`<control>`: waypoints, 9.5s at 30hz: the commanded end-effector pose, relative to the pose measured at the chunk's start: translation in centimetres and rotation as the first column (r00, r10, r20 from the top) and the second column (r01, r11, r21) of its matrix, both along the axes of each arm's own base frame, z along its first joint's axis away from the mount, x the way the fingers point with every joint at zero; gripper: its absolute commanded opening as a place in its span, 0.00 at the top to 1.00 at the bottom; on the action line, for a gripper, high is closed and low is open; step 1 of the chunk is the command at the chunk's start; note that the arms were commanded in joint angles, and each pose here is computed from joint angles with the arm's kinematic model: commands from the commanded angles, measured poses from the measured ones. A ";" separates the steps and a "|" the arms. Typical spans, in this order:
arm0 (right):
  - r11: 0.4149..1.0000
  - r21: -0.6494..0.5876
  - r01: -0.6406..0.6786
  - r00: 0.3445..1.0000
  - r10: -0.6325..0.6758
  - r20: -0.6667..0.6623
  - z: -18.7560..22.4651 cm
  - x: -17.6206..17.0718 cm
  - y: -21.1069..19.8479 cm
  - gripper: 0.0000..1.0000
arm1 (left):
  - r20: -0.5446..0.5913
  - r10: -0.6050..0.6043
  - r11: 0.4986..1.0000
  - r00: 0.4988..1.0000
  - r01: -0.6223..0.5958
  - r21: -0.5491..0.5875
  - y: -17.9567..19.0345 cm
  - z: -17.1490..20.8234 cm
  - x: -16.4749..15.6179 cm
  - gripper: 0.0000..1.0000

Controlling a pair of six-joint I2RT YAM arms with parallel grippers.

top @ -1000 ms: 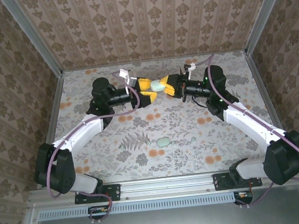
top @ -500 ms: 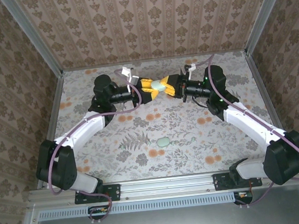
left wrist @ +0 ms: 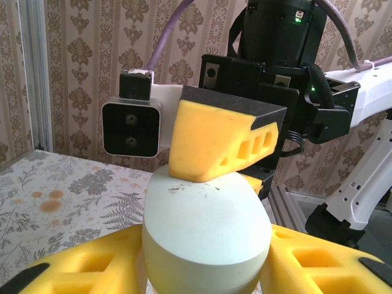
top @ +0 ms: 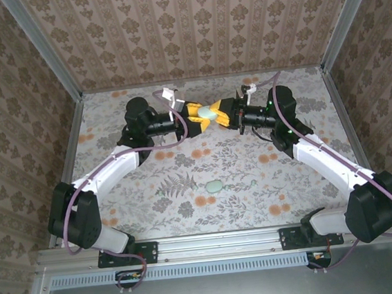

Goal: Insert the wireless bluetooth earbuds into the charging case

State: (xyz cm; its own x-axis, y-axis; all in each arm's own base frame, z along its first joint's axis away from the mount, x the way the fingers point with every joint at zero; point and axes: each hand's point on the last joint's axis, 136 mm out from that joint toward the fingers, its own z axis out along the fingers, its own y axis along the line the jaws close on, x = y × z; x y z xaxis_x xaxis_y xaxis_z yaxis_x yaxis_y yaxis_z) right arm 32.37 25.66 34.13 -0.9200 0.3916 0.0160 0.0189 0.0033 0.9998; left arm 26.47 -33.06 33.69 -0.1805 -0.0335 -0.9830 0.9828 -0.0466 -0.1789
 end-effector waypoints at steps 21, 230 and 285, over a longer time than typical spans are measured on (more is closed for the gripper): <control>0.969 -0.228 0.095 0.966 -0.034 0.255 2.1 -1.3 -2.5 0.32 | 0.030 -0.056 0.998 0.998 0.056 0.011 0.7 1.7 -1.8 0.79; 0.480 -0.850 -0.218 0.976 0.119 -0.183 -30.5 -8.8 21.9 0.61 | -0.303 0.394 0.916 0.868 -0.343 0.208 12.2 -3.9 7.9 0.83; 0.343 -0.929 -0.142 0.988 0.111 -0.110 -29.0 -3.8 13.2 0.82 | -0.278 0.370 0.924 0.886 -0.319 0.212 11.6 -3.8 6.5 0.83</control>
